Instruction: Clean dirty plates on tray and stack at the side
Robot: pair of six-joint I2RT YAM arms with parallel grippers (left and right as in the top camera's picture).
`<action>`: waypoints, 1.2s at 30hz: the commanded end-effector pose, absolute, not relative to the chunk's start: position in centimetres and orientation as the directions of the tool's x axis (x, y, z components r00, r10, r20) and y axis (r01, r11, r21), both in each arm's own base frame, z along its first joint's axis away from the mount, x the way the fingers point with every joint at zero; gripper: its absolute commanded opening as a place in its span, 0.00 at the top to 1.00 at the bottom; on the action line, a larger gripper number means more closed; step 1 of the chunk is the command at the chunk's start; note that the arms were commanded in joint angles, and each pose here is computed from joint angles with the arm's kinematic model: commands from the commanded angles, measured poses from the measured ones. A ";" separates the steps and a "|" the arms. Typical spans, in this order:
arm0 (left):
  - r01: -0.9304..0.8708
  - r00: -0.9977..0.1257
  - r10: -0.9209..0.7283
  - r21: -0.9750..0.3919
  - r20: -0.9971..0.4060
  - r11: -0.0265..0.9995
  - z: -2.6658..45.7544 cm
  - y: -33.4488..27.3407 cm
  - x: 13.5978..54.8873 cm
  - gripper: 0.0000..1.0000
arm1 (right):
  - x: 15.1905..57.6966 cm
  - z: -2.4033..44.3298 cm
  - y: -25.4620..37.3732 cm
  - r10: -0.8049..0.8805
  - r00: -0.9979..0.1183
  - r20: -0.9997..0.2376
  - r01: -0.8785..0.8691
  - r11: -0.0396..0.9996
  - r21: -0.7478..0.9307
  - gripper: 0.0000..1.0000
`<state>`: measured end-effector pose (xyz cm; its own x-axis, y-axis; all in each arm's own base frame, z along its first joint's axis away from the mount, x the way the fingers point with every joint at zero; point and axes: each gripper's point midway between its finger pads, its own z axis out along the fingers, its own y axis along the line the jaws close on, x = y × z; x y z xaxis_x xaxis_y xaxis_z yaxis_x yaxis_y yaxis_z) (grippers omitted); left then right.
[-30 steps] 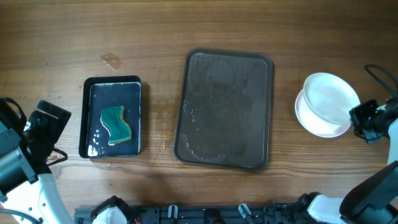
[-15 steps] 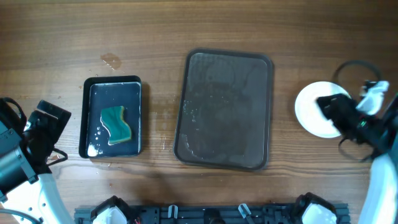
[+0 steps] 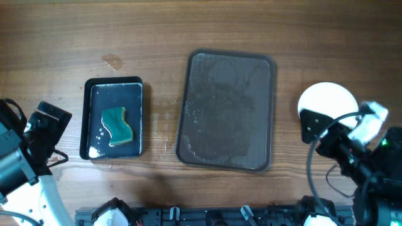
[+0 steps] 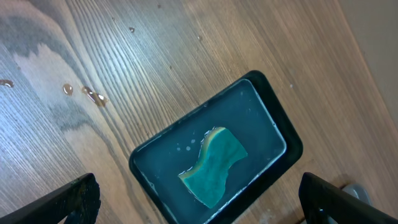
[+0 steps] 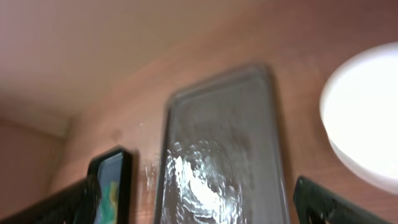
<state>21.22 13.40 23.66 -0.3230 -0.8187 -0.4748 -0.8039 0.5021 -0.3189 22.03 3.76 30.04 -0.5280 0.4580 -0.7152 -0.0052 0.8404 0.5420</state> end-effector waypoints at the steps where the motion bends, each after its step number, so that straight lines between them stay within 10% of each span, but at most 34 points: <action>1: -0.802 -0.303 -0.817 -0.332 -0.491 0.497 24.5 13.6 21.2 0.00 | 23.1 30.4 5.7 0.215 -0.414 -0.884 -0.229 0.916 0.330 0.00; 22: -0.802 -0.303 -0.817 -0.332 -0.491 0.497 24.5 13.6 21.2 0.00 | 24.5 17.9 2.7 0.261 -0.016 -0.965 -0.128 0.957 0.261 0.00; 36: -0.802 -0.303 -0.817 -0.332 -0.491 0.497 24.5 13.6 21.2 0.00 | 24.6 17.4 2.5 0.264 -0.033 -0.964 -0.110 0.958 0.266 0.00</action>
<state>21.21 13.39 23.67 -0.3229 -0.8186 -0.4750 -0.8038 0.5022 -0.3191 24.60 2.73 17.25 -0.0453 0.2541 -0.9661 -0.1237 0.9582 0.2578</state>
